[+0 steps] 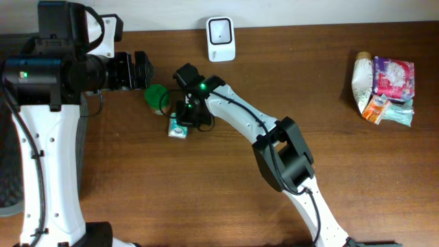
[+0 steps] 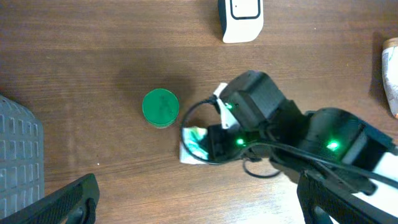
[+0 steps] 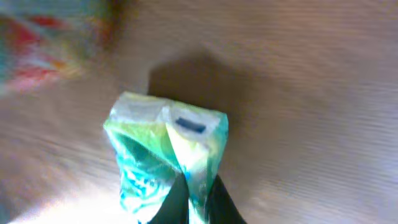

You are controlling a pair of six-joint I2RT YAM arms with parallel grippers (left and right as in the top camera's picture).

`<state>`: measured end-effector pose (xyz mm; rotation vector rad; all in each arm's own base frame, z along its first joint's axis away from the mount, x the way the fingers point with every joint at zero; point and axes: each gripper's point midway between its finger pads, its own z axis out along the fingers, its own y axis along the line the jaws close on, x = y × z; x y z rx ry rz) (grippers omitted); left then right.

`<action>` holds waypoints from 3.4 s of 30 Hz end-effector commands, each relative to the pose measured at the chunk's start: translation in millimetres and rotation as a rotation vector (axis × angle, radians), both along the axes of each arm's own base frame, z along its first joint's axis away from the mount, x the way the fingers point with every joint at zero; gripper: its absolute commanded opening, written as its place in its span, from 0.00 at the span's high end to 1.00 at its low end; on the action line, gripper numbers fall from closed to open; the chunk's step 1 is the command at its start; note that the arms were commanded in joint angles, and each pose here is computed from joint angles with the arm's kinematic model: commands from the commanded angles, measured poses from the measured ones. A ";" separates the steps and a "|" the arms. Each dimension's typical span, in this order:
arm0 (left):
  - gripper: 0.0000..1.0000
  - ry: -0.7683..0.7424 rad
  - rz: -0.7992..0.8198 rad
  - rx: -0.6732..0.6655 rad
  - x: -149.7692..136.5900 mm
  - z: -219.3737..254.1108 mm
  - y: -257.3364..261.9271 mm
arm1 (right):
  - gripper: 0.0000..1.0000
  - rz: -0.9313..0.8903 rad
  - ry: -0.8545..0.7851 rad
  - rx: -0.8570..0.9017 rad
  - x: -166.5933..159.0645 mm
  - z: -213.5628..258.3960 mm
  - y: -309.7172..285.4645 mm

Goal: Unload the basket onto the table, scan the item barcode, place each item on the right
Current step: 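Grasp the white tissue pack and drag it toward the scanner, then lift the white tissue pack and hold it before the scanner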

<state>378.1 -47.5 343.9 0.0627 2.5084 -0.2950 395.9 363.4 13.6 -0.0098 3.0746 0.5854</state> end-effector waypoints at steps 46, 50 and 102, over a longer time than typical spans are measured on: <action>0.01 -0.003 0.007 -0.007 1.0 1.4 0.8 | 0.96 0.210 0.120 0.492 21.6 58.3 -105.2; 0.01 -0.003 0.007 -0.007 1.0 1.4 0.8 | 0.84 0.181 0.021 0.062 32.3 50.8 -132.8; 0.01 -0.003 0.007 -0.007 1.0 1.4 0.8 | 0.32 0.219 -0.003 0.058 34.9 51.8 -140.6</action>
